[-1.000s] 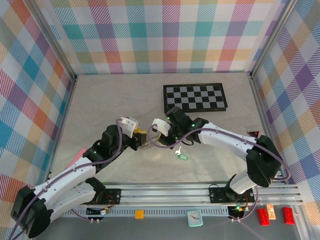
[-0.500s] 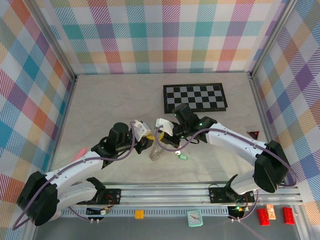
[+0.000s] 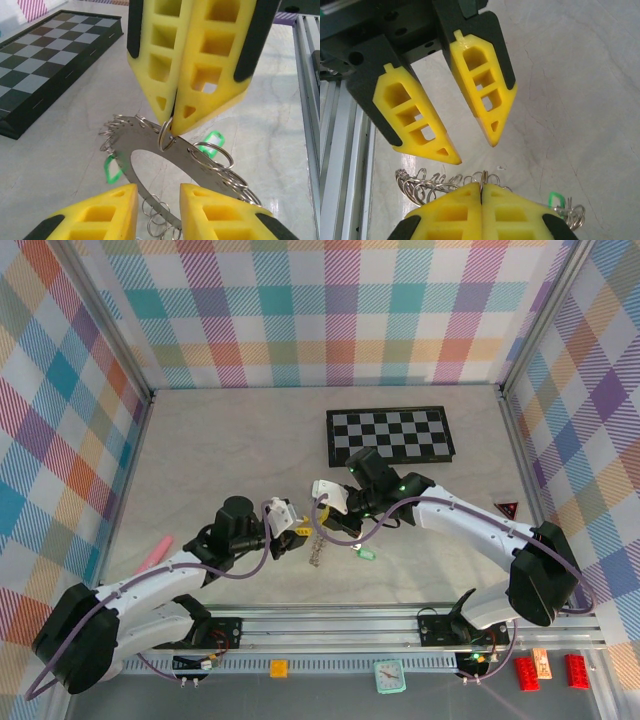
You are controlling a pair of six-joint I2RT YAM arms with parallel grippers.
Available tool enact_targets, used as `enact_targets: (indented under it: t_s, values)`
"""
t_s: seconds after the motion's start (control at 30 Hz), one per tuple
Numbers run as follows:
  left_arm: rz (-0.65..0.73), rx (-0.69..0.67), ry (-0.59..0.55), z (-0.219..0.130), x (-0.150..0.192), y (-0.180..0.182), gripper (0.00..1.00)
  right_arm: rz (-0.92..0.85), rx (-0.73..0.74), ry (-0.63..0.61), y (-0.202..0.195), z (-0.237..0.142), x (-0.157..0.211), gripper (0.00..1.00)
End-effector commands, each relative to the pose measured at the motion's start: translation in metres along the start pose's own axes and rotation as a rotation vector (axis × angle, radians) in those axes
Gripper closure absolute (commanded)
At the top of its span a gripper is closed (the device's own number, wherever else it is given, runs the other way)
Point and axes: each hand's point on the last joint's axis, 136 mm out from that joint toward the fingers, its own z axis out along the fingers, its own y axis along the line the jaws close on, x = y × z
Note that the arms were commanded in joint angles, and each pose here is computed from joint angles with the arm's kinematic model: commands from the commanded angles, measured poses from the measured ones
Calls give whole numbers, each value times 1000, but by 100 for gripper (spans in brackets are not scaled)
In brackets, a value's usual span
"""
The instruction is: Put the keys on the keyring
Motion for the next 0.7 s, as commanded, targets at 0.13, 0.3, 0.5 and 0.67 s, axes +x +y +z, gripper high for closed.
enact_targets:
  t_s: [0.13, 0.3, 0.5, 0.67]
  values:
    - [41, 74, -127, 2, -21, -11, 73, -96, -78, -104, 18, -12, -19, 100]
    - [44, 101, -147, 4, -26, -14, 77, -93, -103, -105, 21, -10, -18, 100]
    - [44, 120, -159, 3, -29, -17, 81, -97, -103, -97, 20, -8, -17, 100]
    - [34, 131, -153, 2, -30, -19, 81, -97, -96, -76, 19, -5, -13, 100]
